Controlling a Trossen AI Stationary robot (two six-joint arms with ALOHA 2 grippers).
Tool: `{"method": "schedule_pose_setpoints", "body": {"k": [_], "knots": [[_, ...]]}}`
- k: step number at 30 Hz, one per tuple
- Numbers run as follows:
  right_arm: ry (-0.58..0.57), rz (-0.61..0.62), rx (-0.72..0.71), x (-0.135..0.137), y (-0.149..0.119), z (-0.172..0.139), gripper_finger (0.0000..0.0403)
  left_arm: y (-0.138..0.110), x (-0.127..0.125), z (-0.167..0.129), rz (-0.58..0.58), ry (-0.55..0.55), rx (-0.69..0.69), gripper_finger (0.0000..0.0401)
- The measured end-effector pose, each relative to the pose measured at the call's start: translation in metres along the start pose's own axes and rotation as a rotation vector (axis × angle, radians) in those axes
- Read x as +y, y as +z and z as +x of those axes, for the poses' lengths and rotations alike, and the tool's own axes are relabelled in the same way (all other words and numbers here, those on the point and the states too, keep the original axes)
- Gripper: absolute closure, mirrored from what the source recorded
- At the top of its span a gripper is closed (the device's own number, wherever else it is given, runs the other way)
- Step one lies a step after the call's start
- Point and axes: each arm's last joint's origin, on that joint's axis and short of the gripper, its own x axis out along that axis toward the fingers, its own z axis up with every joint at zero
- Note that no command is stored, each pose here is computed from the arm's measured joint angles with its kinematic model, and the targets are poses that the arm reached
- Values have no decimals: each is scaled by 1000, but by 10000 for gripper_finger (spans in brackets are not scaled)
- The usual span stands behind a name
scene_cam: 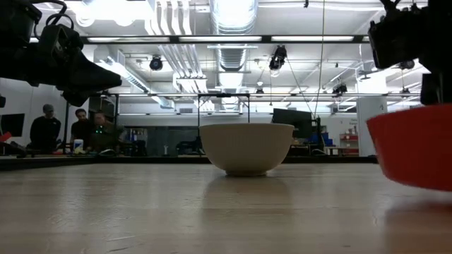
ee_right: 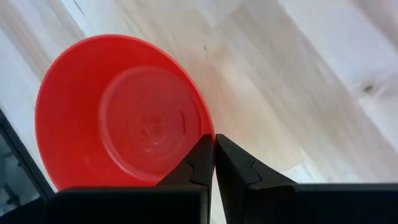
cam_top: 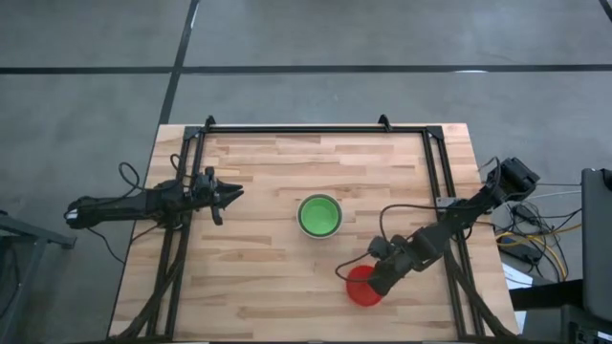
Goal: Nest bowls inside each other
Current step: Stack the red bowl on the green bowl
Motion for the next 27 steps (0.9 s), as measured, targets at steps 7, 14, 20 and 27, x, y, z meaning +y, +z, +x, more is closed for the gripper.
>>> {"method": "schedule_pose_setpoints", "body": {"k": [7, 14, 20, 27], "knots": [[-35, -80, -98, 12, 9, -21, 394, 0, 0, 0, 0, 0, 0, 318], [-91, -164, -201, 21, 27, -40, 394, 0, 0, 0, 0, 0, 0, 318], [-81, -191, -164, 23, 55, -52, 394, 0, 0, 0, 0, 0, 0, 318], [-50, -263, -224, 30, 86, -74, 394, 0, 0, 0, 0, 0, 0, 318]]}}
